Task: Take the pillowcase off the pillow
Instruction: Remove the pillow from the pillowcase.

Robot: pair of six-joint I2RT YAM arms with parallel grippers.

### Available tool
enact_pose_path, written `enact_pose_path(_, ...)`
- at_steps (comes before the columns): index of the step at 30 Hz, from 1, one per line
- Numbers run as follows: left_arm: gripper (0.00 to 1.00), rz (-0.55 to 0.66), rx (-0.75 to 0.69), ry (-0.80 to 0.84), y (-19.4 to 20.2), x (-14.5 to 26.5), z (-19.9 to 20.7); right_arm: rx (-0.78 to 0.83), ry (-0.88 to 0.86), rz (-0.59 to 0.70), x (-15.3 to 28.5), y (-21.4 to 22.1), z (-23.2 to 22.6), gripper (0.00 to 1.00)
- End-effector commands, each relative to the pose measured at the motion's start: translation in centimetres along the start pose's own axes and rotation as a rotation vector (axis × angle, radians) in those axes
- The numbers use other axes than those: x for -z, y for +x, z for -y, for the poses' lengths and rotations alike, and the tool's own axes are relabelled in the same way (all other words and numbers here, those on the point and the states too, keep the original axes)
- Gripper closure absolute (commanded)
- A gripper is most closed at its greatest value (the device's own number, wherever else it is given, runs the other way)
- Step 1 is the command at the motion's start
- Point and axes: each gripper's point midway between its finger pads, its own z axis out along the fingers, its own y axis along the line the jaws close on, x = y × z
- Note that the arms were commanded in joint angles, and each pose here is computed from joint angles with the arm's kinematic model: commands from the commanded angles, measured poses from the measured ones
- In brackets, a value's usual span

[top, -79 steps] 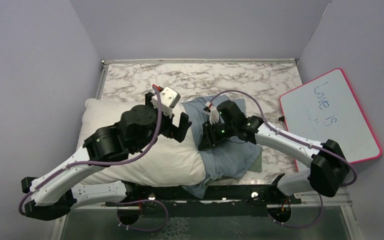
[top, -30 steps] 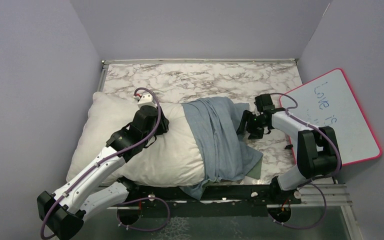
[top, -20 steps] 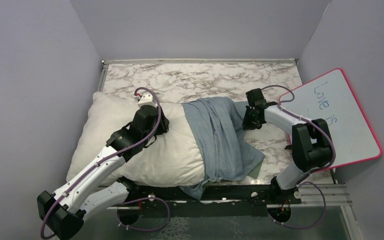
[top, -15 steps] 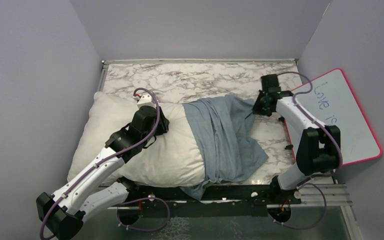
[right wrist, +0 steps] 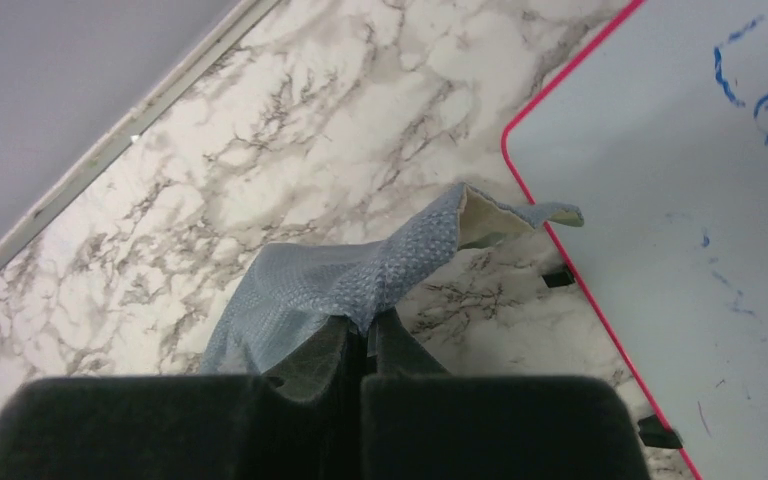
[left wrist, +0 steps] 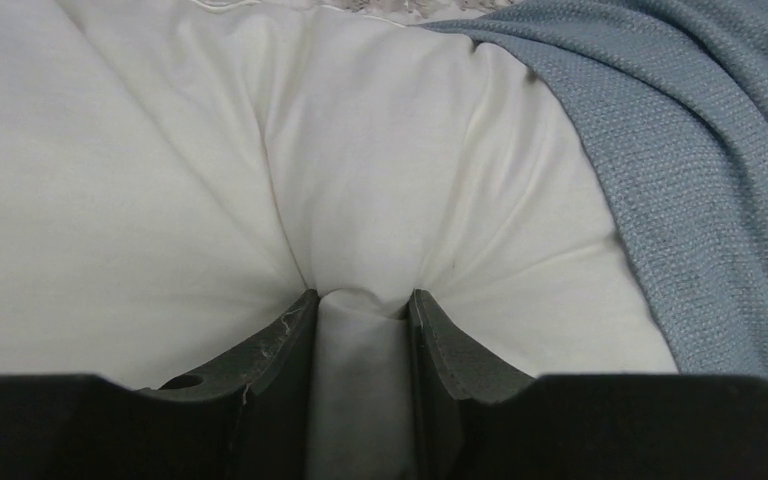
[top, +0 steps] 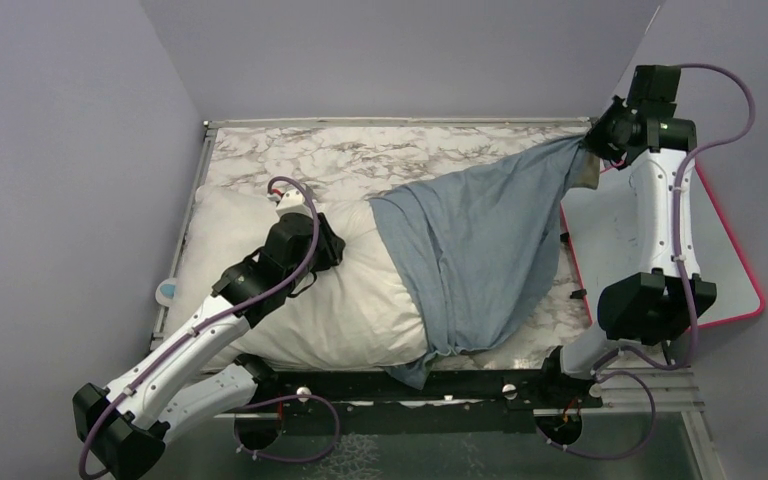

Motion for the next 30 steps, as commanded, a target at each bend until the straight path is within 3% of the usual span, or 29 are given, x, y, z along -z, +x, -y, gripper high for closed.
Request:
enact_pose_path(1,0.63,-0.189,-0.073,-0.137,5.5,0.1,-4.1,0.036,0.009,0.163,1.6,-6.0,0.0,0.99)
enact_pose_path(8,0.63,-0.205,-0.073,-0.214,6.5,0.0,-5.8,0.102,-0.061,0.094,1.4,-5.7,-1.5,0.99)
enact_pose_path(14,0.6,-0.195,-0.045,-0.319,6.8,0.3,-8.1,0.085,0.027,0.256,4.7,-9.8,-0.4,0.99)
enact_pose_path(21,0.59,-0.197,-0.003,-0.323,7.1,-0.3,-8.7,0.041,0.034,0.279,7.0,-12.4,2.7,0.99)
enact_pose_path(25,0.59,-0.219,-0.009,-0.302,7.2,-1.1,-7.9,0.062,-0.17,0.148,6.6,-8.8,-0.2,0.99)
enact_pose_path(28,0.59,-0.222,-0.003,-0.266,6.8,-1.8,-6.8,0.07,-0.401,-0.048,5.7,-3.1,-3.5,0.99)
enact_pose_path(30,0.59,-0.219,0.001,-0.238,6.4,-2.1,-6.0,0.113,-0.443,-0.102,5.4,0.4,-5.6,0.99)
